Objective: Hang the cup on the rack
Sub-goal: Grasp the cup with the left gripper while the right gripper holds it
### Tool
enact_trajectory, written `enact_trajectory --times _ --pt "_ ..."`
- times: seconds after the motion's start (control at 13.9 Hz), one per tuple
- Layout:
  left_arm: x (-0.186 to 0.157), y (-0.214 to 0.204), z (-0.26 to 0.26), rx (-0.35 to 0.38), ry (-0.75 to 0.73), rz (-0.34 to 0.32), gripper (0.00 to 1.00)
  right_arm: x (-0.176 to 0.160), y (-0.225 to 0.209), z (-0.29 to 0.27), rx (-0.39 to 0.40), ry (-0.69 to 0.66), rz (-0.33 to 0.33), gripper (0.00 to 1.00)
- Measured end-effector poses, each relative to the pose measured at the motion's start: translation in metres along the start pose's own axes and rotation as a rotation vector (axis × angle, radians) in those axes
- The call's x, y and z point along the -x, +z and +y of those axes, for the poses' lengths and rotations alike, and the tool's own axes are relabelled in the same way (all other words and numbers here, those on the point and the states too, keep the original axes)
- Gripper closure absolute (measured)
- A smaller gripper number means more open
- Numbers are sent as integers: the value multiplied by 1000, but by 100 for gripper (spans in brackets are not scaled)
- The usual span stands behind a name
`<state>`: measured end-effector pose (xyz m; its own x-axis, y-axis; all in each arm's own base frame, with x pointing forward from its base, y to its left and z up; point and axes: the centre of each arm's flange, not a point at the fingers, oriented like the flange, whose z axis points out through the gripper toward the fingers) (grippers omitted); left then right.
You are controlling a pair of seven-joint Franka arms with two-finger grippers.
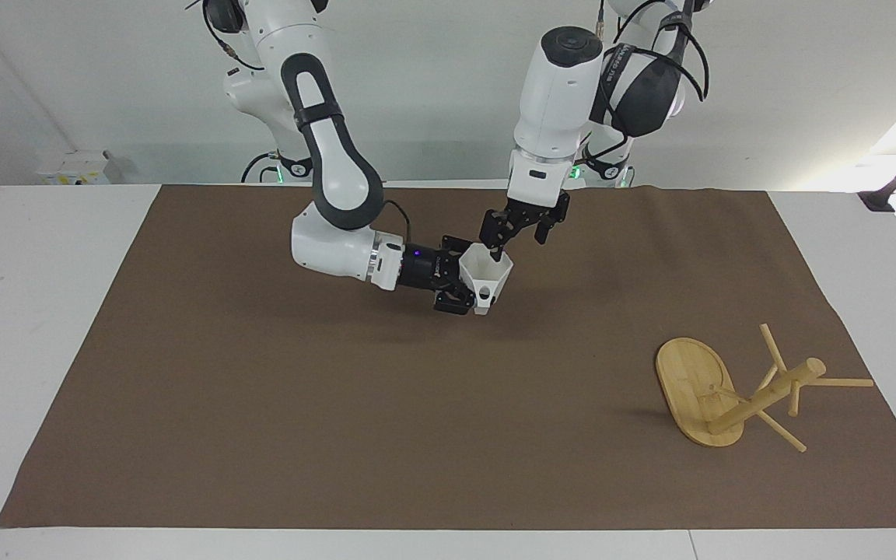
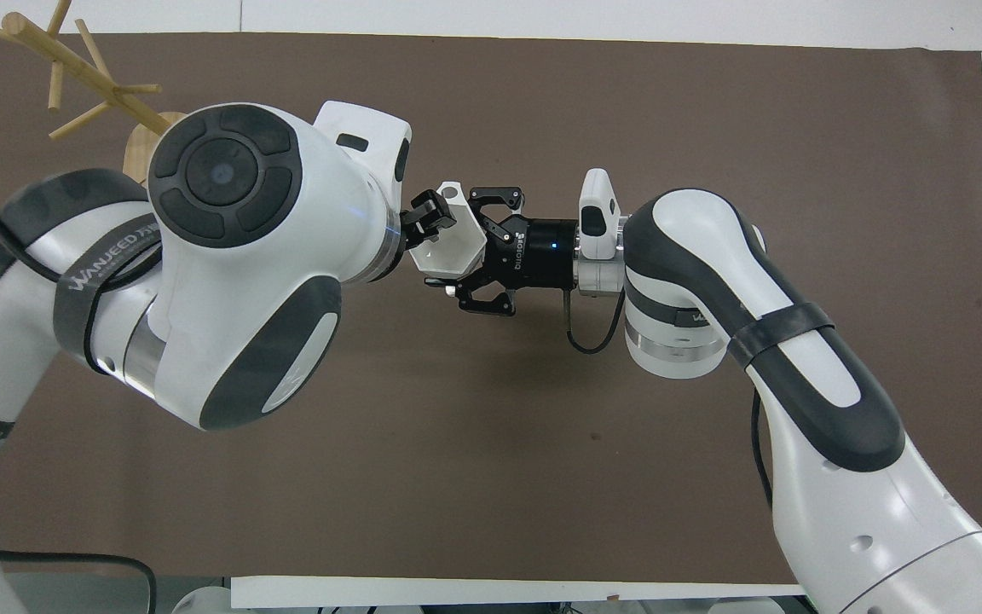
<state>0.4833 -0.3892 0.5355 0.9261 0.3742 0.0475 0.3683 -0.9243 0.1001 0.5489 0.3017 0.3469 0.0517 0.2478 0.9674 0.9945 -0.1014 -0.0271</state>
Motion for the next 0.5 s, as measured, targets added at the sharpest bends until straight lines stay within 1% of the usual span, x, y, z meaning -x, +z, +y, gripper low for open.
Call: enact_trajectory --times 0.07,0.36,0.43,0.5 --pt "1 4 1 -3 0 -4 6 0 2 -1 -3 0 1 22" --pt "14 15 8 -9 -24 -26 52 -1 2 -1 11 13 14 22" --pt "16 16 9 -8 -26 -26 68 -1 2 0 16 13 11 22" --pt "15 16 10 -2 -29 -23 78 -1 3 -1 16 13 9 22"
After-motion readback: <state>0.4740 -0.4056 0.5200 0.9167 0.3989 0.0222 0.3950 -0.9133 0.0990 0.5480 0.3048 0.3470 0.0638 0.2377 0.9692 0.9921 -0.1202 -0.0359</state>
